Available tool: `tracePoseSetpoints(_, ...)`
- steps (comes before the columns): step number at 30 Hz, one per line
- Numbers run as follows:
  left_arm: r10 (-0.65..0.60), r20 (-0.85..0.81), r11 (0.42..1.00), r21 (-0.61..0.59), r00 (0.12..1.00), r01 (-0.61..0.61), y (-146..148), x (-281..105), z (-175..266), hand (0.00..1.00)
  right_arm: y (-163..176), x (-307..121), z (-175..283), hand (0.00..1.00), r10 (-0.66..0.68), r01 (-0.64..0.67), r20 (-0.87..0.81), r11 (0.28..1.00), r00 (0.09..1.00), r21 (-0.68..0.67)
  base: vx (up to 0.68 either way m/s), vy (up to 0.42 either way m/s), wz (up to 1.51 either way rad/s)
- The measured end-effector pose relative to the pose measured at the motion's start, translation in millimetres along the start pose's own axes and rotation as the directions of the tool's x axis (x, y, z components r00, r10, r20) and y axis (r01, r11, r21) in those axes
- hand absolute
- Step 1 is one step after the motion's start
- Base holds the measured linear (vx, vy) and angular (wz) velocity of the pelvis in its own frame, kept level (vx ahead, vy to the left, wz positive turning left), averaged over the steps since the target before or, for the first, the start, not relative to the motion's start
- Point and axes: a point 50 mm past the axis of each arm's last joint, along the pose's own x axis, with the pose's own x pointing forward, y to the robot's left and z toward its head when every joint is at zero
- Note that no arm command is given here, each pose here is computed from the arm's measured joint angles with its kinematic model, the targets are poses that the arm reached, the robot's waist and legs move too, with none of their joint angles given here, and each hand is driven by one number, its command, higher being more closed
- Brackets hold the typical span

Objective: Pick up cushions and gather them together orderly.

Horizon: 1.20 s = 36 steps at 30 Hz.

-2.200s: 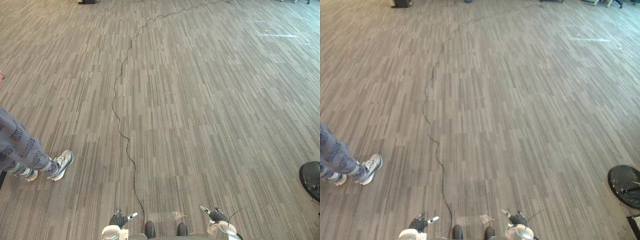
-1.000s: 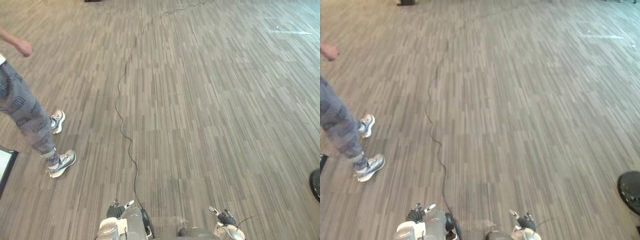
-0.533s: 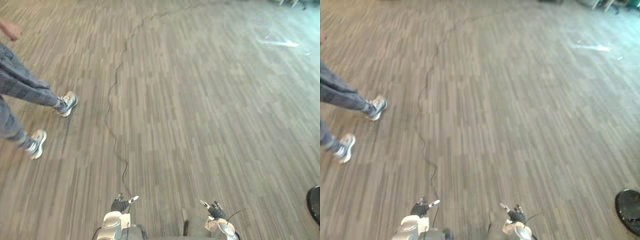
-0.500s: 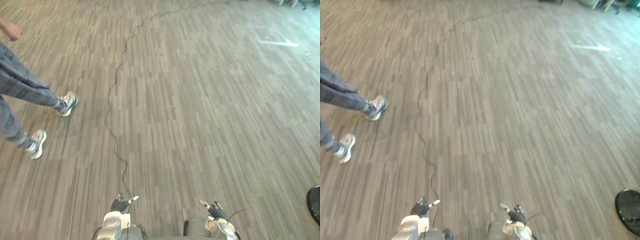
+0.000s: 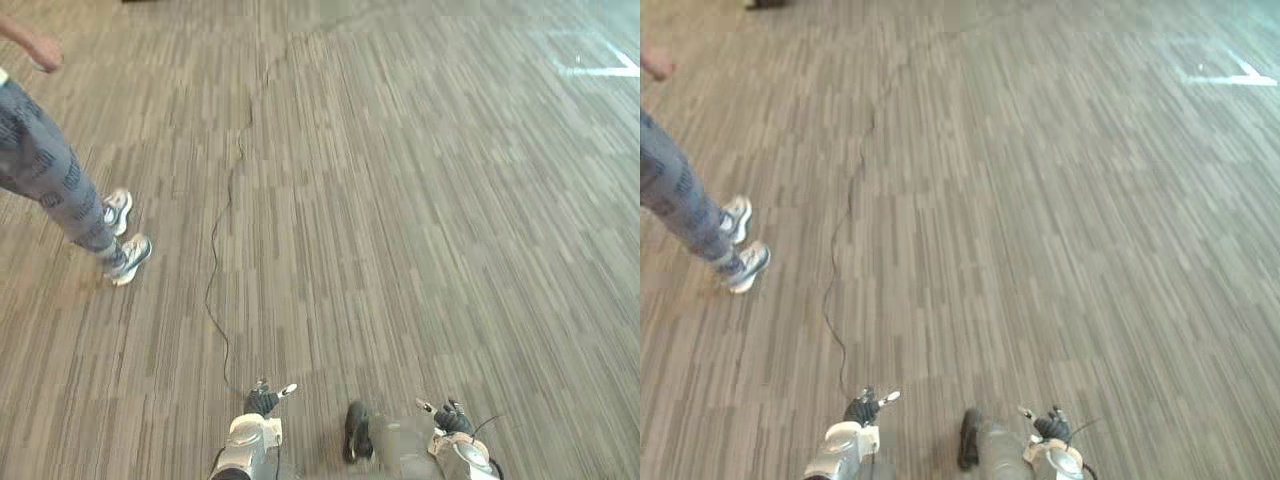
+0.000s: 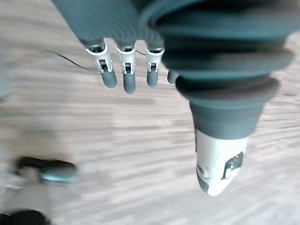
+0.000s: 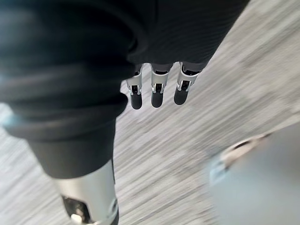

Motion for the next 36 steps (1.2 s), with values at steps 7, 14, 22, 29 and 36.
tracePoseSetpoints(7,-0.015,0.08,1.0,-0.008,0.997,0.016,-1,-1,12,0.0,7,-2,-9,0.0,0.013,-0.012,-0.034,1.0,0.999,0.018,0.62,0.216,-0.57)
tracePoseSetpoints(14,0.062,0.038,0.998,0.007,0.997,-0.063,32,0,3,0.0,8,-4,-19,0.0,0.025,-0.026,-0.069,1.0,0.997,-0.008,0.6,0.28,-0.52)
tracePoseSetpoints(22,0.028,-0.029,0.996,0.09,0.999,-0.025,27,2,-5,0.0,4,2,-1,0.0,0.033,-0.033,-0.008,0.998,0.999,-0.047,0.5,0.074,-0.7)
tracePoseSetpoints(29,0.018,-0.097,0.997,0.08,0.995,-0.01,23,-2,-23,0.0,-19,6,4,0.0,-0.029,0.028,-0.016,0.999,0.999,-0.03,0.63,-0.157,-0.18)
tracePoseSetpoints(36,0.048,0.0,0.999,-0.001,0.999,-0.048,27,0,-2,0.0,-3,2,-7,0.0,0.005,-0.006,-0.05,1.0,0.999,-0.016,0.63,-0.115,-0.65)
